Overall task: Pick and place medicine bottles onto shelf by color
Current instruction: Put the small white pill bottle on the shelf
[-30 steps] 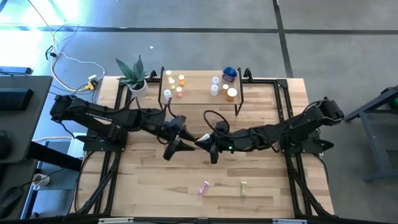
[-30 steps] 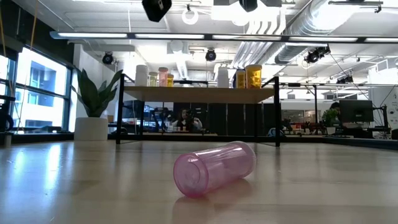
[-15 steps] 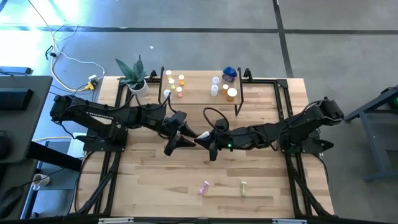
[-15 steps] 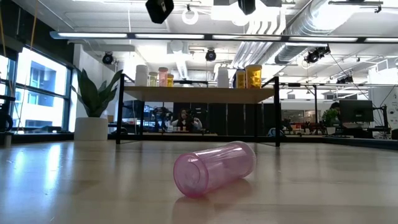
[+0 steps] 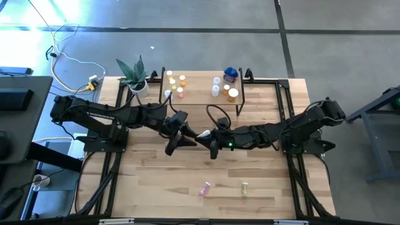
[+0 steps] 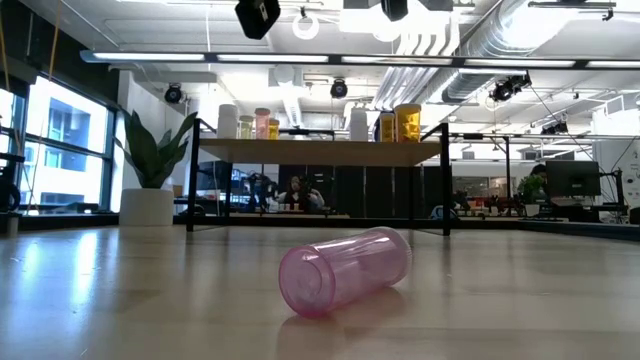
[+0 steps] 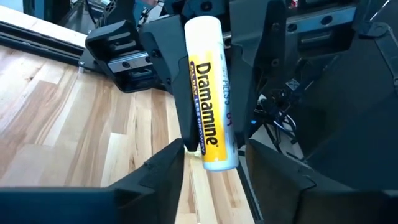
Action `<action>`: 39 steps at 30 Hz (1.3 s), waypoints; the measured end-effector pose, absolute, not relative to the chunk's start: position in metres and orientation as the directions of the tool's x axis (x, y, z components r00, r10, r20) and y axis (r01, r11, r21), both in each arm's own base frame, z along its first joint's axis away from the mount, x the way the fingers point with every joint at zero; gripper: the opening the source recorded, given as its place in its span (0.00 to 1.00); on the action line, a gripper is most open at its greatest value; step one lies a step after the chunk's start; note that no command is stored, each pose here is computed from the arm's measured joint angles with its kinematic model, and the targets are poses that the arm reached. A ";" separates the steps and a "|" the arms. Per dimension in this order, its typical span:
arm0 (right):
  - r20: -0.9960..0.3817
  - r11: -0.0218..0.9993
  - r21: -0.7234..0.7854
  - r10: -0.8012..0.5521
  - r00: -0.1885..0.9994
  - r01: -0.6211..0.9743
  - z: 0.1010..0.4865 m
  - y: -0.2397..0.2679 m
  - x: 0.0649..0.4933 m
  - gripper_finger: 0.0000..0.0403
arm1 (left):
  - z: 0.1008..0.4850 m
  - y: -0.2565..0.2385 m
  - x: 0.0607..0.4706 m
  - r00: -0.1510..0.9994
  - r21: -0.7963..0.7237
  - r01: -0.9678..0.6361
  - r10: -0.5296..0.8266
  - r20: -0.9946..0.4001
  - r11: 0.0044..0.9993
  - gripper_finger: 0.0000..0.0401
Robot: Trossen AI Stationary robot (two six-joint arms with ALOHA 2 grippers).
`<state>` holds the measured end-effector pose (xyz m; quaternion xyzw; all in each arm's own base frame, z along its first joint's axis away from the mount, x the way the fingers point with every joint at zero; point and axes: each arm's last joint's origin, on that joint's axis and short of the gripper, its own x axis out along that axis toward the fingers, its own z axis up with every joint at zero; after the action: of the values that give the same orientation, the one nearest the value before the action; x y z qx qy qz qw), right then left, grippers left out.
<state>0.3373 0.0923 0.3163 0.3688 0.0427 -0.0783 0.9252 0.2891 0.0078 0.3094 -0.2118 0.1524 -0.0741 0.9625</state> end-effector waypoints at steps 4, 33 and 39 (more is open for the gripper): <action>-0.140 0.717 0.674 -0.113 0.984 0.178 0.316 0.092 0.337 0.17 | 0.310 0.008 0.289 0.944 -0.430 0.079 -0.206 -0.258 0.899 0.31; -0.189 0.749 0.628 -0.115 0.975 0.210 0.312 0.092 0.336 0.17 | 0.308 0.008 0.289 0.938 -0.409 0.077 -0.206 -0.280 0.909 0.31; -0.291 0.764 0.600 -0.067 0.954 0.236 0.301 0.092 0.334 0.17 | 0.306 0.014 0.284 0.928 -0.406 0.047 -0.190 -0.320 0.913 0.42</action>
<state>0.3340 0.0925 0.3007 0.3334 0.1268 -0.0816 0.9306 0.2843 0.0139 0.3063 -0.1998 0.1792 -0.0617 0.9613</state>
